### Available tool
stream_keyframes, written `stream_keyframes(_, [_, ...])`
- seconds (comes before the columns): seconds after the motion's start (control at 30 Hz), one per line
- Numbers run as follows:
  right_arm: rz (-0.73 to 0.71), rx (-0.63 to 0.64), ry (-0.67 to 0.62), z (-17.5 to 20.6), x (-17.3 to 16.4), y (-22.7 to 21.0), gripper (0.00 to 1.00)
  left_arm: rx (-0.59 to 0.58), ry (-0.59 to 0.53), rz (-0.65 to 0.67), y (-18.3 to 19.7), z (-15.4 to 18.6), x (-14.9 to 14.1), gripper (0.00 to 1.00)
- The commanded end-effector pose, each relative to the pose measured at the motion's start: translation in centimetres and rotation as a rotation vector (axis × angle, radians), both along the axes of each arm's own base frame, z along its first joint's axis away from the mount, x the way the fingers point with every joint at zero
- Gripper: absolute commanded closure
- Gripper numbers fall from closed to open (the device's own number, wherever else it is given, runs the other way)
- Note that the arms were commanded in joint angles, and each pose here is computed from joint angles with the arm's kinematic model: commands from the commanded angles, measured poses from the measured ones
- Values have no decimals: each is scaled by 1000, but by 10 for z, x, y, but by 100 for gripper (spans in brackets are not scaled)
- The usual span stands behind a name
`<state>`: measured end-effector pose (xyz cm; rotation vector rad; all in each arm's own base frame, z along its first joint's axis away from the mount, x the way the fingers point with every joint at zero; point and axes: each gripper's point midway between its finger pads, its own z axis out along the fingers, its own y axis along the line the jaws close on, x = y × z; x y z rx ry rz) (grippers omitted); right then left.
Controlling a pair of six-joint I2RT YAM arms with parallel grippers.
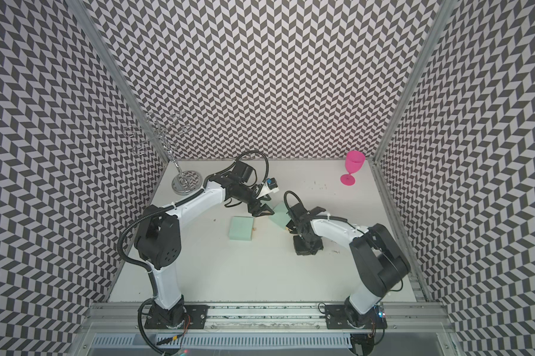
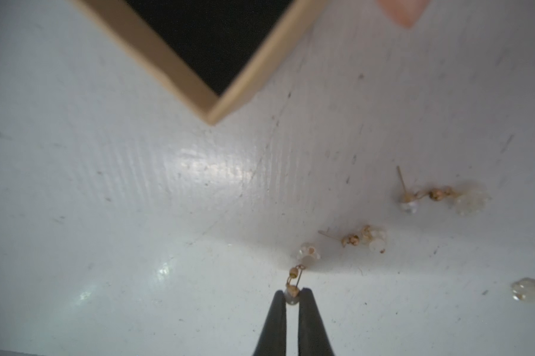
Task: Place the earrings into the drawer-style jewelry box
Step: Pick up the earring from the center of the board.
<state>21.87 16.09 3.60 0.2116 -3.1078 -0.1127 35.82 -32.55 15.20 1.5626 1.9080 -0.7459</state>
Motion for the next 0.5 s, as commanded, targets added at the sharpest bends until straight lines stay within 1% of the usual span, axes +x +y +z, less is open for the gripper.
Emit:
stream_keyframes(0.0, [10,-13,-41,20,5,-2,91,-27,-47,-23,-1,19,-4,24])
stream_keyframes(0.13, [11,-15,-55,28,10,-3,91,-28,-46,-22,-1,18,-4,24])
stream_keyframes(0.47, [17,-6,-113,58,40,-2,91,-28,-56,-20,-1,20,-2,24])
